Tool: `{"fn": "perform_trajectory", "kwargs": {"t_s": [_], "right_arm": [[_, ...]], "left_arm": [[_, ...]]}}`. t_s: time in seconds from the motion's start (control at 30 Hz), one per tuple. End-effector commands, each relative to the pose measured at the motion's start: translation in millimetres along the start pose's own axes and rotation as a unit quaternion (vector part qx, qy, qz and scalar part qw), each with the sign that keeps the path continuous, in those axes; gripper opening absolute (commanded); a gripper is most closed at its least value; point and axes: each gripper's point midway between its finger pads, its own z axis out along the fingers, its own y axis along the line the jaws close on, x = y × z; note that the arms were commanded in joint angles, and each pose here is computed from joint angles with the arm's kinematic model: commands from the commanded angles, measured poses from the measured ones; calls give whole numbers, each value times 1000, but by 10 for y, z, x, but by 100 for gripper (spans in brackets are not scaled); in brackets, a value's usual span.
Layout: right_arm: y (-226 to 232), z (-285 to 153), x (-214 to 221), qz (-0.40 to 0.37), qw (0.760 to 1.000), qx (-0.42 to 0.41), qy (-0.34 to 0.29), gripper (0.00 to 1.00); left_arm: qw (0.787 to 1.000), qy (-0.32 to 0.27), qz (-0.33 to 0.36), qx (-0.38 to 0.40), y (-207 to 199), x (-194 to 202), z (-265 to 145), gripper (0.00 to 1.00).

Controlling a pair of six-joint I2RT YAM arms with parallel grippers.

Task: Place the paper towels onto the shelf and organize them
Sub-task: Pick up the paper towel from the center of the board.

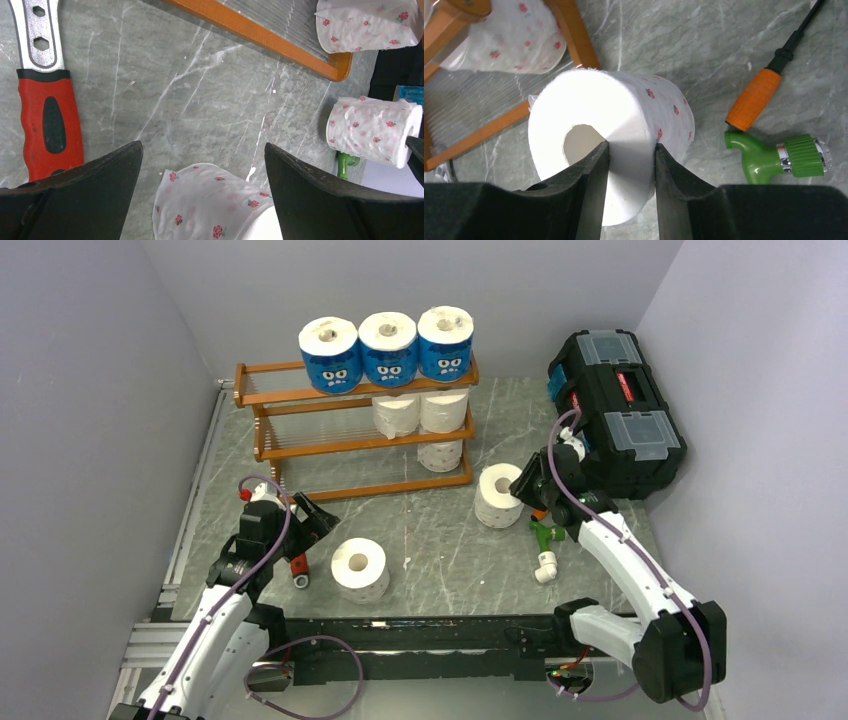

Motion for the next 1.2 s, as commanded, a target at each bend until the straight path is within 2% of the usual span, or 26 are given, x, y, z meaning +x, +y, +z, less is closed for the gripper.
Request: {"fn": "perform_trajectory", "kwargs": {"t_s": [0.0, 0.27, 0.47, 0.8, 0.9, 1.07, 1.17], "right_arm": [[262, -236, -173, -13, 999, -34, -35, 33], [773, -459, 225, -89, 991, -96, 3, 31], [1068, -382, 611, -115, 985, -123, 41, 31], [1308, -262, 839, -153, 977, -134, 70, 33], [1297, -281, 835, -159, 976, -131, 71, 40], [1236, -367, 748, -175, 975, -120, 63, 60], [1187, -415, 753, -191, 973, -106, 79, 67]], "left_arm": [[1000, -6, 7, 18, -104, -52, -29, 98], [1000, -6, 1, 23, -103, -32, -16, 98], [1000, -2, -4, 31, -135, -24, -18, 97], [1000, -11, 7, 20, -116, -67, -79, 98], [1000, -12, 8, 19, -121, -75, -82, 98], [1000, -13, 7, 19, -130, -91, -71, 98], [1000, -12, 7, 20, -142, -93, -66, 98]]}}
